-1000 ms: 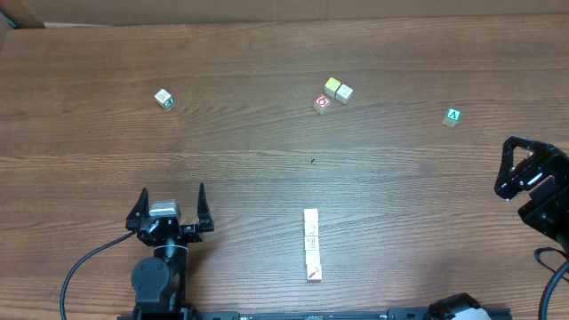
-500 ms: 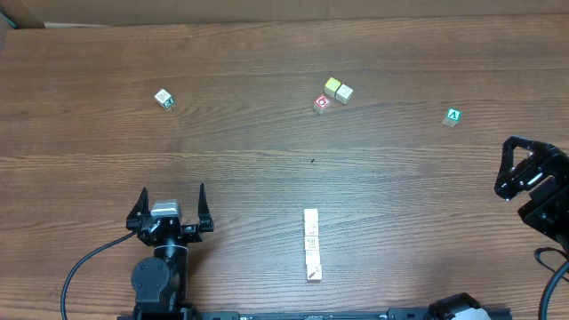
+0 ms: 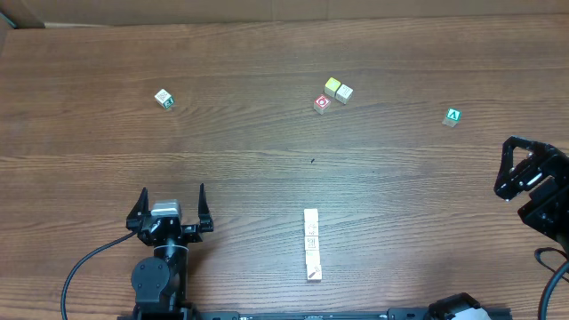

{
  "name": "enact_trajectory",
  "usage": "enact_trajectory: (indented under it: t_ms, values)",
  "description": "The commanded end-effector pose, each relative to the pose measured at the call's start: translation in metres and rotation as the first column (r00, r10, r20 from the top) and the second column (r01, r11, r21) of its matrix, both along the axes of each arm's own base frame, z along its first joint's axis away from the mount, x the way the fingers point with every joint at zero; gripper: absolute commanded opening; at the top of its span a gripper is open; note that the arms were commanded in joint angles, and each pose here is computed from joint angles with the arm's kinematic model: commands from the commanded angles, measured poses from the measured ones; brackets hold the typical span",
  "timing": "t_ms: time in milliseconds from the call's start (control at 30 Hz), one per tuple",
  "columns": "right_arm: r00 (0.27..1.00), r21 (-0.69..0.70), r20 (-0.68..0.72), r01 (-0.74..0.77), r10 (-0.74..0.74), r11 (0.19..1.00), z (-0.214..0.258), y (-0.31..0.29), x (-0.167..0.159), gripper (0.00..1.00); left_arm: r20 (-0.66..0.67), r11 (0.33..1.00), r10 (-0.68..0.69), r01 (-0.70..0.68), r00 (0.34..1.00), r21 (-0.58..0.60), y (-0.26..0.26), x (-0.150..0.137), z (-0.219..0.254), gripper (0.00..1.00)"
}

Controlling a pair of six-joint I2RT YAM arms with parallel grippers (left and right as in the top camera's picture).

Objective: Flip 5 blocks

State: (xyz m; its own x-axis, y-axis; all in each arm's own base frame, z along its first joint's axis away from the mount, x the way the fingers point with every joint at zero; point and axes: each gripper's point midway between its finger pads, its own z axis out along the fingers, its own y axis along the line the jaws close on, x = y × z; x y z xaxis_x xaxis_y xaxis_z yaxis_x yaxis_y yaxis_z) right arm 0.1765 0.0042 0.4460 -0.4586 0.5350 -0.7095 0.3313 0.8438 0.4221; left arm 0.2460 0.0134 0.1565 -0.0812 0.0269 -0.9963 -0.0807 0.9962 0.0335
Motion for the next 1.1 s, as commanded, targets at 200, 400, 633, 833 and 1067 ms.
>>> enact_trajectory:
  t_ms: [200,400,633,833,1067]
  values:
    - [0.992,-0.003,0.108,0.062,-0.062,0.998,0.020,-0.016,-0.008,1.00,0.008,1.000,-0.001,0.000,1.000,0.012,0.001,0.000,0.001,1.00]
    - [0.946,-0.012,0.318,0.075,-0.068,0.997,0.044,-0.027,-0.027,1.00,0.008,1.000,-0.001,0.000,1.000,0.012,0.001,0.000,0.001,1.00]
    - [0.863,-0.110,0.501,-0.012,0.066,0.994,0.005,-0.013,-0.024,1.00,0.008,1.000,-0.001,0.000,1.000,0.012,0.001,0.000,0.001,1.00]
    - [0.817,-0.107,0.559,-0.099,0.142,0.989,-0.086,0.006,0.002,1.00,0.008,1.000,-0.001,0.000,1.000,0.012,0.001,0.000,0.001,1.00]
    - [0.768,-0.116,0.604,-0.180,0.213,0.977,-0.177,0.022,0.037,1.00,0.008,1.000,-0.001,0.000,1.000,0.012,0.001,0.000,0.001,1.00]
